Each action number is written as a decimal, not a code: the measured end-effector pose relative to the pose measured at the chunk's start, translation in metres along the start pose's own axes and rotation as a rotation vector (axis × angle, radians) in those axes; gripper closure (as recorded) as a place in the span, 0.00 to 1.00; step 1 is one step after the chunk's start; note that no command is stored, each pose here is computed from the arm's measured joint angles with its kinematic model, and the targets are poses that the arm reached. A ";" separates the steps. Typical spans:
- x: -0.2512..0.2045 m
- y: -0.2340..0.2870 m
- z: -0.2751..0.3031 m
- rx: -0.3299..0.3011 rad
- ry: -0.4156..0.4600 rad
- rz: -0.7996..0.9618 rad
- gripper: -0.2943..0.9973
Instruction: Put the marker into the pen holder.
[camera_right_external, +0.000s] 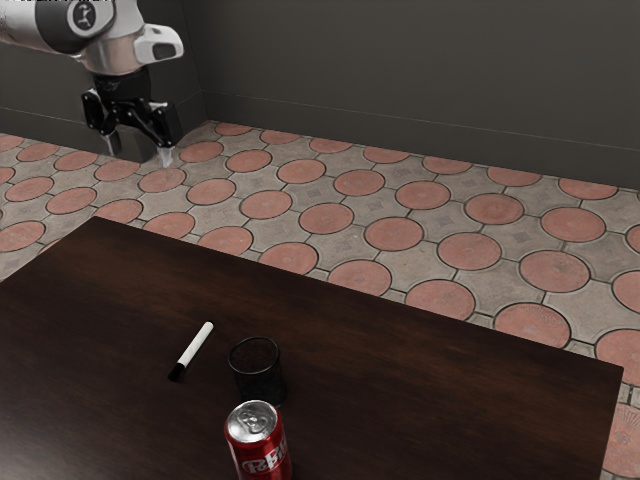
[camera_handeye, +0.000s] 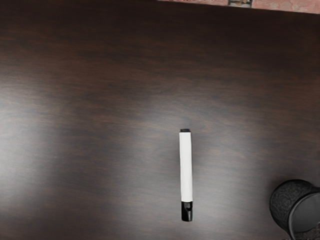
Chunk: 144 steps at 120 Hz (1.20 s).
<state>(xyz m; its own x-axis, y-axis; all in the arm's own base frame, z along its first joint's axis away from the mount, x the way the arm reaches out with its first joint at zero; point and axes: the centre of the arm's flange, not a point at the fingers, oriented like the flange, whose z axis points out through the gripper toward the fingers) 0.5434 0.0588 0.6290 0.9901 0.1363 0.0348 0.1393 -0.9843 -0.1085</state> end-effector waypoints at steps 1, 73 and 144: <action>0.000 0.002 0.000 0.000 0.001 0.004 0.23; 0.019 0.000 0.242 -0.007 -0.255 -0.024 0.23; 0.041 0.015 0.379 -0.050 -0.286 -0.053 0.23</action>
<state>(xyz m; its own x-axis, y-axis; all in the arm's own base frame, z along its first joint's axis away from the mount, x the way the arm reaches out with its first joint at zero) 0.5935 0.0920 0.2524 0.9475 0.2071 -0.2435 0.1973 -0.9782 -0.0644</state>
